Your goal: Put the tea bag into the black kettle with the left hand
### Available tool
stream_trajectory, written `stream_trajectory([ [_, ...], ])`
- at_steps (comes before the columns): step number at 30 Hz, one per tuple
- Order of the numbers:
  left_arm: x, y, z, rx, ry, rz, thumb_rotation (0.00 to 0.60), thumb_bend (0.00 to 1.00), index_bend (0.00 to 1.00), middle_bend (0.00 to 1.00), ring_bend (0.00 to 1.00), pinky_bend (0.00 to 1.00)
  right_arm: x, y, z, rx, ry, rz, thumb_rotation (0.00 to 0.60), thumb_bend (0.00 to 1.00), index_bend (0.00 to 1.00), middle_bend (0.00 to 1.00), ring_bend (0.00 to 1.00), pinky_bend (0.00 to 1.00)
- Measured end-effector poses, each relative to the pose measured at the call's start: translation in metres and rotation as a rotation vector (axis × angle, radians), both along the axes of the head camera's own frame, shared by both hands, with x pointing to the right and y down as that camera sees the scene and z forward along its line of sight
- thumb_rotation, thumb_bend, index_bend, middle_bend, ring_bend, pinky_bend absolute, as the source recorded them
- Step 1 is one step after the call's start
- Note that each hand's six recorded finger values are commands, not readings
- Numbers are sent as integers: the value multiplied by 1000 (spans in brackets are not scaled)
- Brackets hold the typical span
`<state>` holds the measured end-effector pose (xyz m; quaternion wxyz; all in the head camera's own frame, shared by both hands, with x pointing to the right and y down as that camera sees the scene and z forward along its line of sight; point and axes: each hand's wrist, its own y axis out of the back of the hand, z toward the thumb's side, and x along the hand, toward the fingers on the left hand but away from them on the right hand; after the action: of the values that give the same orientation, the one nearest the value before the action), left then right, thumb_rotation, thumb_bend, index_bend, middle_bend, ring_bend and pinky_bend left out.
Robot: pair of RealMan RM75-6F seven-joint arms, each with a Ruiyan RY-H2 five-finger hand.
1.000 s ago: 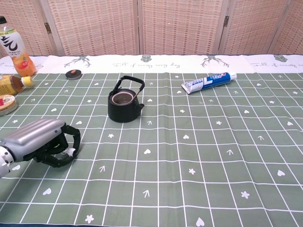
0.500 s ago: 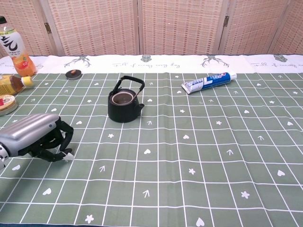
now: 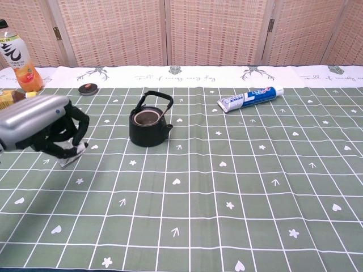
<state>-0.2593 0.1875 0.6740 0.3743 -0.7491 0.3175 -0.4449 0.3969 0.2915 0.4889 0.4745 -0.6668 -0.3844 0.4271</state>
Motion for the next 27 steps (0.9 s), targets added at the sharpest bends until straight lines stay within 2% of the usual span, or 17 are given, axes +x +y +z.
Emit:
stream_trajectory([
  [6,13,-41,-34,38,-10,-13,600,469,734,1000,1000,1000,3,-1,-2,-3,-13,6,600,365,0,0,60,0],
  [11,19,-76,-51,51,-54,-19,600,468,723,1000,1000,1000,8,-2,-9,18,-37,20,600,365,0,0,59,0],
  [15,31,-104,-65,72,-50,-33,600,468,718,1000,1000,1000,12,0,-15,37,-52,20,600,365,0,0,59,0],
  [23,51,-133,-87,141,-71,-25,600,468,715,1000,1000,1000,16,-1,-17,36,-68,26,600,365,0,0,58,0],
  [27,61,-143,-96,154,-70,-29,600,469,711,1000,1000,1000,19,-2,-18,33,-73,31,600,365,0,0,58,0],
])
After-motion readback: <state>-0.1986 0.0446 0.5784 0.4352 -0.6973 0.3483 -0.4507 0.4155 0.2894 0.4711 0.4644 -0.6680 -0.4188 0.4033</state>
